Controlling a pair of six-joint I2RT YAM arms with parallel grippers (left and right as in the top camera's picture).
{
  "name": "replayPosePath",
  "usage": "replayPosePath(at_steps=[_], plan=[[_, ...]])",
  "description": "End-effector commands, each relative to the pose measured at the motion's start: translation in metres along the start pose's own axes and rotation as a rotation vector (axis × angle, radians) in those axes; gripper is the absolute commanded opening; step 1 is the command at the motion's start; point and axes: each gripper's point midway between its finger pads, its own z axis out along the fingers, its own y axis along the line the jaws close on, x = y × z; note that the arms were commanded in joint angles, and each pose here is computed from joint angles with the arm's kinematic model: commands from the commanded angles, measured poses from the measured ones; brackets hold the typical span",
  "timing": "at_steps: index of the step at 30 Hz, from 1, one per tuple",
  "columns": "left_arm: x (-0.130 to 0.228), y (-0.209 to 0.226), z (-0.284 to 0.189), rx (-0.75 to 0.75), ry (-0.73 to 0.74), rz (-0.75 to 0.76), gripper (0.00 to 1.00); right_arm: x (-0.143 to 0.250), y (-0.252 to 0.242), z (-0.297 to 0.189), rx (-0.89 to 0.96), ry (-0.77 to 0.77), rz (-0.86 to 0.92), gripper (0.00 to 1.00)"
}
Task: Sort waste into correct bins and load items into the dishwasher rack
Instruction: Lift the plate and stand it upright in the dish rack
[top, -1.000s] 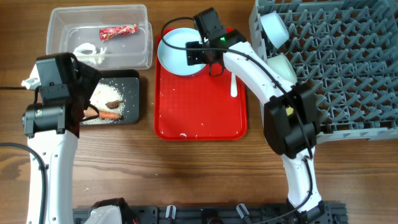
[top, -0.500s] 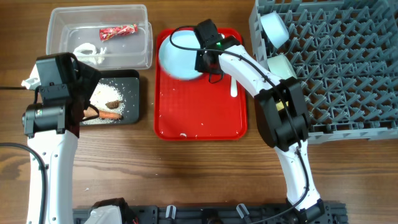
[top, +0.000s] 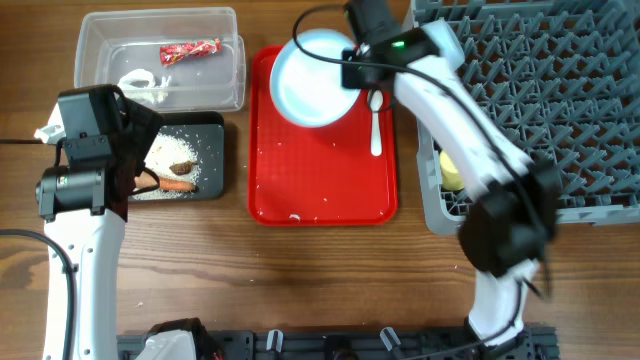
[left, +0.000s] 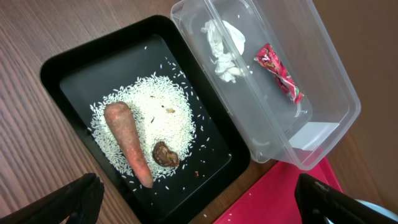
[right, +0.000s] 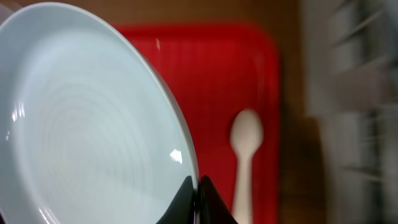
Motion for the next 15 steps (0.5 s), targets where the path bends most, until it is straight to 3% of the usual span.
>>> replayPosePath(at_steps=[1, 4, 7, 11, 15], plan=[[-0.005, -0.004, -0.005, 0.011, -0.016, 0.006, 1.00, -0.056, -0.053, -0.116, 0.239, -0.299, -0.079, 0.05], [-0.005, -0.004, -0.005, 0.011, -0.016, 0.006, 1.00, -0.071, -0.122, -0.195, 0.658, -0.428, -0.115, 0.04], [-0.005, -0.003, -0.005, 0.011, -0.016, 0.006, 1.00, -0.070, -0.171, -0.230, 0.974, -0.423, -0.083, 0.04], [-0.005, -0.004, -0.005, 0.011, -0.016, 0.006, 1.00, -0.080, -0.224, -0.235, 1.072, -0.376, -0.067, 0.04], [-0.005, -0.004, -0.005, 0.011, -0.016, 0.006, 1.00, -0.088, -0.275, -0.204, 1.109, -0.157, -0.302, 0.04]])
